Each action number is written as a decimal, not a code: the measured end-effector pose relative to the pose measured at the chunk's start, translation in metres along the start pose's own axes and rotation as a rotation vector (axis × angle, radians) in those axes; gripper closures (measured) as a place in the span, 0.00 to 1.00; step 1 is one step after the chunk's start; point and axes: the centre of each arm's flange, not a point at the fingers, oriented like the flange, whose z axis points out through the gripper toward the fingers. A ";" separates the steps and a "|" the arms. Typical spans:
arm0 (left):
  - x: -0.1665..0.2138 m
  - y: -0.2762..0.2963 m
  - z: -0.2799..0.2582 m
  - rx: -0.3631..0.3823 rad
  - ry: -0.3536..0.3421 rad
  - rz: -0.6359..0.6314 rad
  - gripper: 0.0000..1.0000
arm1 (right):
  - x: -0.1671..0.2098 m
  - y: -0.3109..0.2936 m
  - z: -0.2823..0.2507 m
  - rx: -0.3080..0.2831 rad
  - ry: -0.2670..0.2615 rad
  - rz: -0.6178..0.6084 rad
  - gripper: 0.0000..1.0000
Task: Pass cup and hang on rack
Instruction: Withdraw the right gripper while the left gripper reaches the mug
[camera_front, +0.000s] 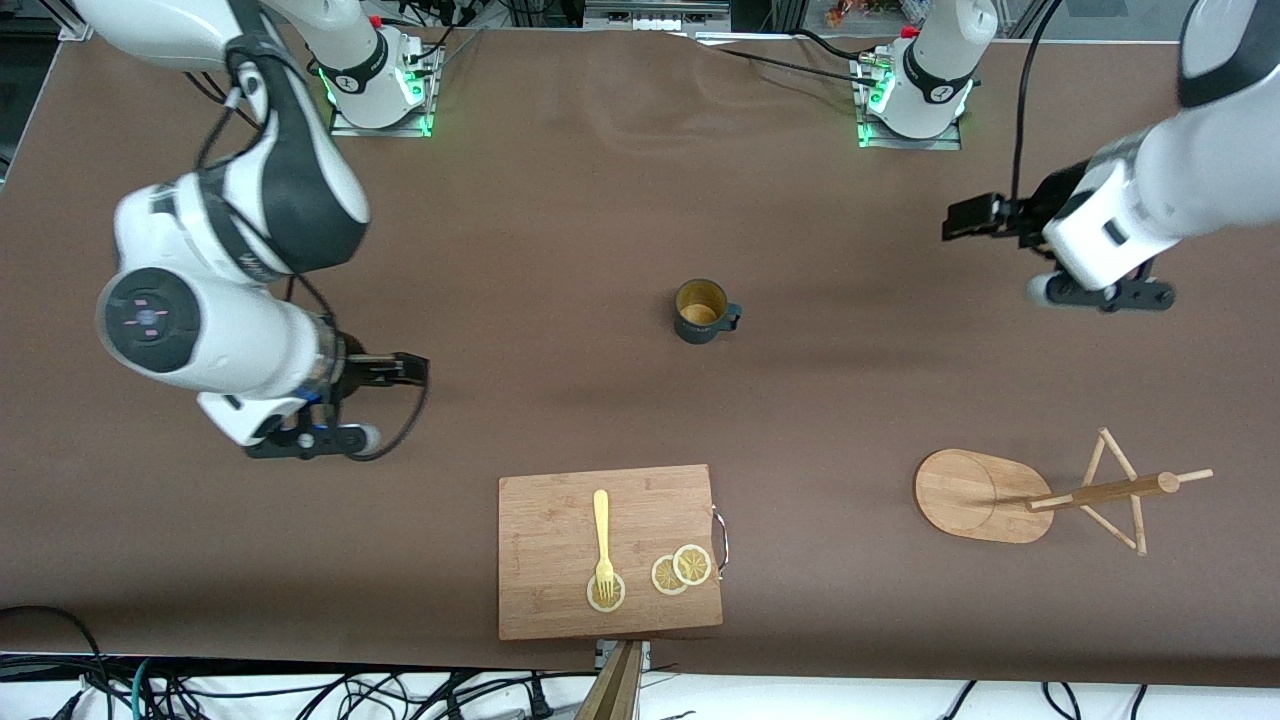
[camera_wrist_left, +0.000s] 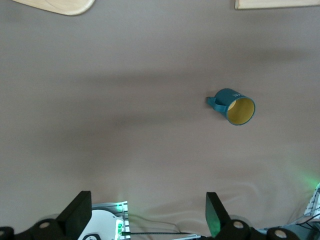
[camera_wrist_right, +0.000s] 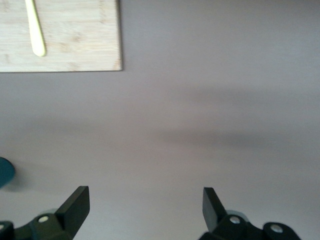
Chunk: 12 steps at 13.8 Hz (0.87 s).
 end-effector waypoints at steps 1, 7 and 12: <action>0.015 0.001 0.017 -0.003 -0.029 0.007 0.00 | -0.002 0.019 -0.006 -0.010 -0.012 -0.012 0.00; 0.049 -0.003 0.049 -0.111 -0.048 0.370 0.00 | -0.028 0.129 -0.066 -0.007 0.013 0.026 0.00; 0.085 -0.018 0.139 -0.230 0.061 0.840 0.00 | -0.080 0.195 -0.113 -0.024 0.047 0.044 0.00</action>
